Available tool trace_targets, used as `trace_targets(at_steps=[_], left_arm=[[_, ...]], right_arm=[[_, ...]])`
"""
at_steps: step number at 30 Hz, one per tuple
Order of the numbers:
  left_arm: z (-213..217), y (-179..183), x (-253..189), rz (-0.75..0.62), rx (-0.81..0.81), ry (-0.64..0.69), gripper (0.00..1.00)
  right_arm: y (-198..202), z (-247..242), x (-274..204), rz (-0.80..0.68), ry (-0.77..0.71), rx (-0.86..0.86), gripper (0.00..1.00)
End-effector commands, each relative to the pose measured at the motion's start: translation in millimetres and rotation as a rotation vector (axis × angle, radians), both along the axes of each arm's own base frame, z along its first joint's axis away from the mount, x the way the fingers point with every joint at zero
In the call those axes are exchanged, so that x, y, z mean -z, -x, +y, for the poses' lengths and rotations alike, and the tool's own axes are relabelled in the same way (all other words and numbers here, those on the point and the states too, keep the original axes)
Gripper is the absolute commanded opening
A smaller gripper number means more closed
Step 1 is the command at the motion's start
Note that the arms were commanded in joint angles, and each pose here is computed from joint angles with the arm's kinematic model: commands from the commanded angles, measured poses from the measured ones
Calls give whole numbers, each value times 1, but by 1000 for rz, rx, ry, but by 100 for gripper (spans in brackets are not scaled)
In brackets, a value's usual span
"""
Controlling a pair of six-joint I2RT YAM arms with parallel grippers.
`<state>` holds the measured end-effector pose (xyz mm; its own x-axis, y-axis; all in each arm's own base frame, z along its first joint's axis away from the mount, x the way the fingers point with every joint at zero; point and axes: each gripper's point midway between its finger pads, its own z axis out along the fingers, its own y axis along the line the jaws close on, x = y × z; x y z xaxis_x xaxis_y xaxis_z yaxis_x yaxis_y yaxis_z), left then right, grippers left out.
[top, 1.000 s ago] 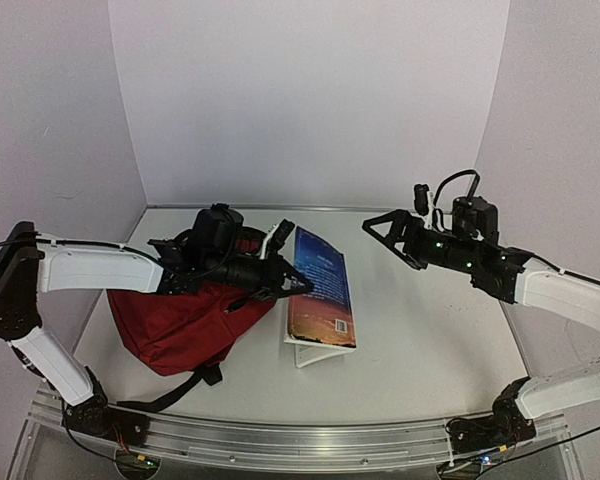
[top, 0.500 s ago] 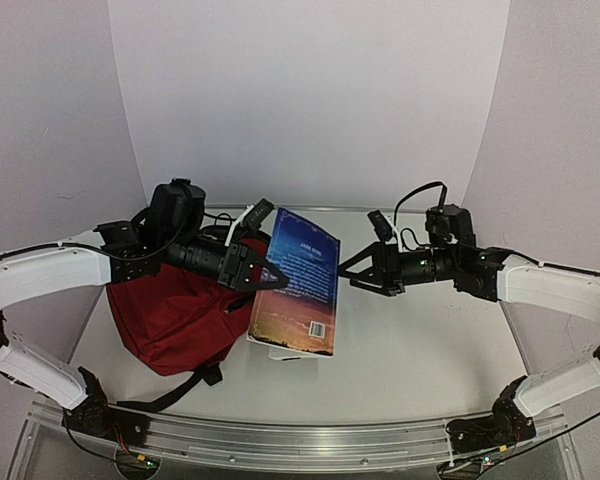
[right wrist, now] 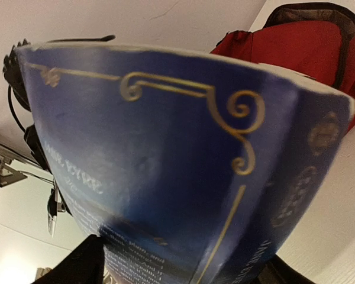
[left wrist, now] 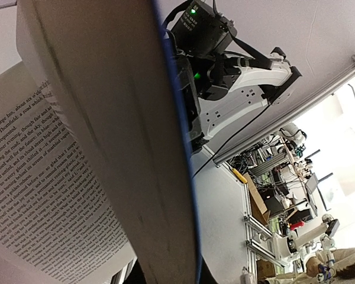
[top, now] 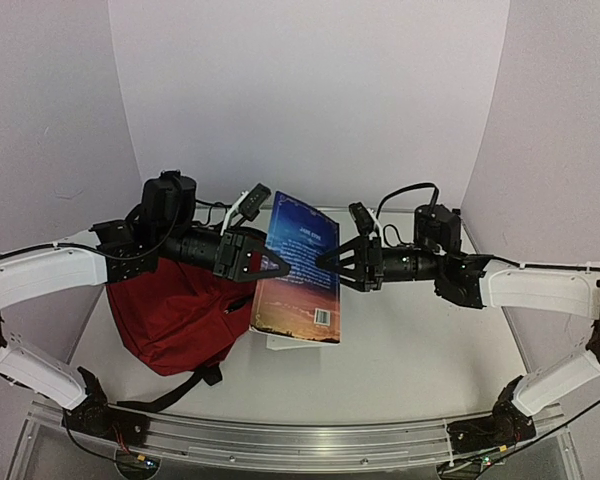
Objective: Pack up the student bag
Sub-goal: Pick up the book from the center of the board.
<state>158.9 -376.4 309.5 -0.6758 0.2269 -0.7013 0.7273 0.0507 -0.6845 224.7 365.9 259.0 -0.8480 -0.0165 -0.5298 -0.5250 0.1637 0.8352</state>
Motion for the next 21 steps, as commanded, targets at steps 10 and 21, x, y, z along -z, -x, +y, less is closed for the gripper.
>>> trace_targets(at_steps=[10,21], left_arm=[[23,-12,-69,-184,-178,187,14],[40,-35,-43,-116,-364,115,99]], right_arm=[[11,-11,-96,-150,-327,32,6],[28,-28,-135,-225,-425,23,0]])
